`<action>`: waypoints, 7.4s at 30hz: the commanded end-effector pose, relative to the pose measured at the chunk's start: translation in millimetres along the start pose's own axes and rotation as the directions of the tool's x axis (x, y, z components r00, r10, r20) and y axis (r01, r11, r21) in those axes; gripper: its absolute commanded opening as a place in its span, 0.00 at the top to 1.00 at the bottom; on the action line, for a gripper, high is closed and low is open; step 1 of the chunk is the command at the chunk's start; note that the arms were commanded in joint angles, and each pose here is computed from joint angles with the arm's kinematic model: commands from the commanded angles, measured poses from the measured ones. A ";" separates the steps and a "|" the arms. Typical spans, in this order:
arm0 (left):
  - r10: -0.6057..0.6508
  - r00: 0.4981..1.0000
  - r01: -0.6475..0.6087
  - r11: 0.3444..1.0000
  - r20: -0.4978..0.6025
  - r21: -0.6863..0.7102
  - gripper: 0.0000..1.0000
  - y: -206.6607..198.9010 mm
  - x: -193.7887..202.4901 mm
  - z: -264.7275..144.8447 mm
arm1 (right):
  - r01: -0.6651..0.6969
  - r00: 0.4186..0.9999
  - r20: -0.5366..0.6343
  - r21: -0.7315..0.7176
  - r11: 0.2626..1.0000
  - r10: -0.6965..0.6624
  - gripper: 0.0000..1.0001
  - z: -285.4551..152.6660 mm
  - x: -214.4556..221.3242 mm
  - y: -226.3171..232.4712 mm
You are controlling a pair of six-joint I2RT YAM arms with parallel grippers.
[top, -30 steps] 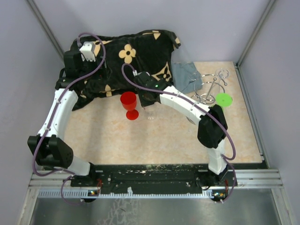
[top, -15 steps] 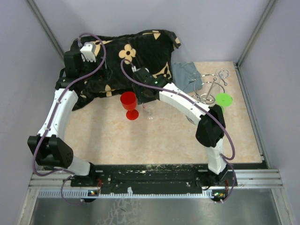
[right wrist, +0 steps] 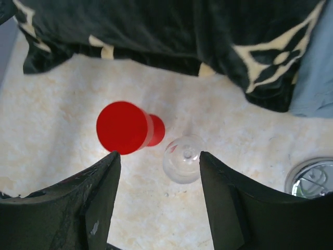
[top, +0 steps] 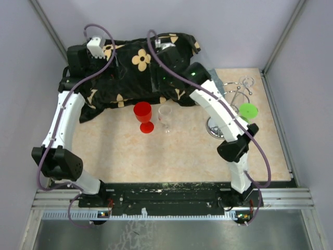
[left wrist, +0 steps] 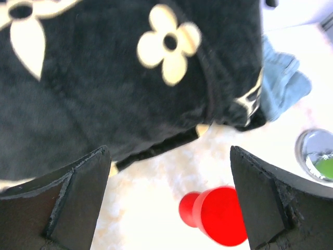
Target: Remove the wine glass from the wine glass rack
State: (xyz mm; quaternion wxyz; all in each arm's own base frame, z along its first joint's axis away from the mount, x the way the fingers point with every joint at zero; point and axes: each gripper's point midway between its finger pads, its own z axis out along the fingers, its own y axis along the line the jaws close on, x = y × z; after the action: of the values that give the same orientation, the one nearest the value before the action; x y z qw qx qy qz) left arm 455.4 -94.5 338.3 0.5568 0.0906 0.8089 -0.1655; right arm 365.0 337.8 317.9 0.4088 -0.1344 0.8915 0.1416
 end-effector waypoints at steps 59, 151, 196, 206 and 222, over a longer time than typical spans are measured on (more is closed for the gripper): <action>-0.128 0.959 0.256 0.774 -0.253 0.579 0.00 -192.9 15.2 36.5 | -0.745 0.382 0.596 -0.253 0.617 0.707 0.41 -111.7 -2.9 -402.0; -0.077 0.963 0.219 0.786 -0.259 0.579 0.00 -198.6 28.9 24.6 | -0.727 0.319 0.541 -0.386 0.567 0.778 1.00 -120.8 -21.5 -393.9; -0.129 0.964 0.243 0.784 -0.233 0.571 0.00 -200.8 12.0 11.4 | -0.391 0.098 0.724 -0.603 0.695 0.683 1.00 -193.4 -91.0 -386.9; -0.227 0.938 0.338 0.766 -0.262 0.547 0.00 -186.7 5.5 3.1 | -0.079 0.124 0.634 -0.760 0.645 0.763 1.00 -241.7 -117.2 -335.1; -0.363 0.878 0.471 0.547 -0.311 0.692 0.02 -175.8 -44.4 6.5 | 0.181 0.337 0.416 -0.909 0.375 0.845 1.00 -284.5 -110.2 -222.4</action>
State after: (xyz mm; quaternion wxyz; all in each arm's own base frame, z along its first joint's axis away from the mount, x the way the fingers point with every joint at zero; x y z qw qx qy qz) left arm 426.4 -248.1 378.3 0.3718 0.0919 0.7459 -0.5450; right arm 367.7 -1.2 520.8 0.6387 0.1035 0.3538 0.6753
